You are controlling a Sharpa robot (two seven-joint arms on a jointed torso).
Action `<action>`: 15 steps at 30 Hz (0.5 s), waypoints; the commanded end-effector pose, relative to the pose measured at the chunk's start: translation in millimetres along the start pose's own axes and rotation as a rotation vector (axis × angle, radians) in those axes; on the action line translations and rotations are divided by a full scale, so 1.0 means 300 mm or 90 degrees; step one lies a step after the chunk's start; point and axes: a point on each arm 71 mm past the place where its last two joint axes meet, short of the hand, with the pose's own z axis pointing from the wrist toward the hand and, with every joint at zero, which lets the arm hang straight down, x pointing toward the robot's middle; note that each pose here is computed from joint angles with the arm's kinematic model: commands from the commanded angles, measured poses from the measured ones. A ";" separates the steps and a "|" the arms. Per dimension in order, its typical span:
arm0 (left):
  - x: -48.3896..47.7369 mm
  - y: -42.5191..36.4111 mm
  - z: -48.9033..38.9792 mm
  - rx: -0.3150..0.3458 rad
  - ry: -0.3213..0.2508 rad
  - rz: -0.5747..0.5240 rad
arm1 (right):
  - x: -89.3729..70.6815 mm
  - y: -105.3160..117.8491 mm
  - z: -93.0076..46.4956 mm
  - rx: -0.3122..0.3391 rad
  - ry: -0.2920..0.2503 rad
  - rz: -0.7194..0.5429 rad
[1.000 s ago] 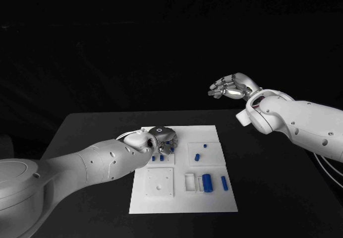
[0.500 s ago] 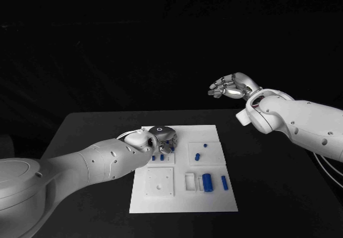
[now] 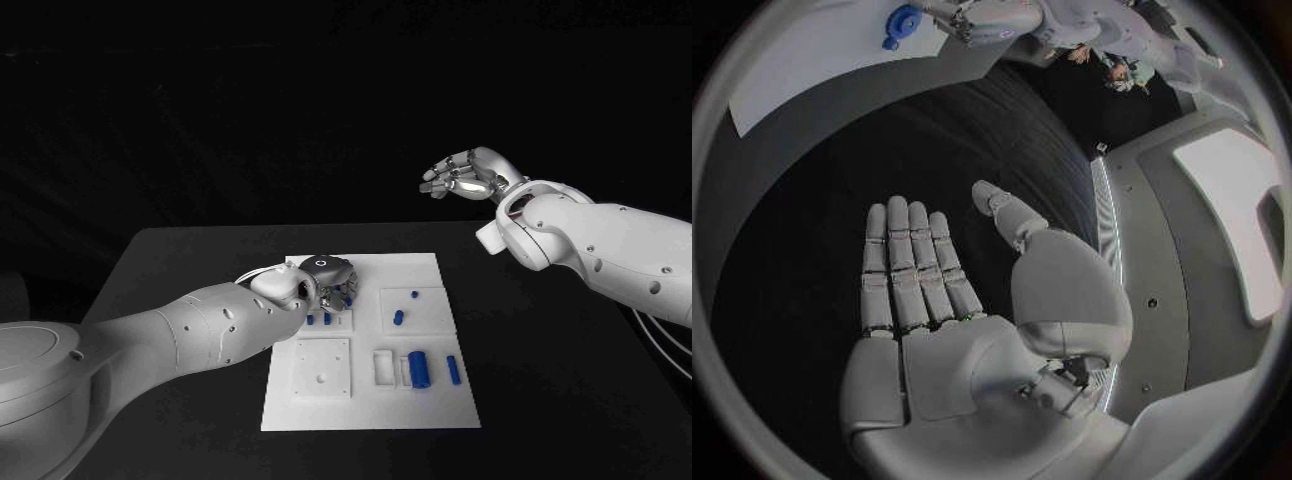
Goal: Assemble the parts on the task board
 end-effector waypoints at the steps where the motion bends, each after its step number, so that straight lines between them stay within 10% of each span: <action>1: 0.008 -0.011 -0.009 0.002 -0.016 -0.020 | 0.002 0.003 0.001 -0.008 0.007 -0.002; 15: -0.084 0.006 -0.034 -0.009 -0.064 -0.089 | -0.008 -0.007 0.000 -0.004 0.004 -0.004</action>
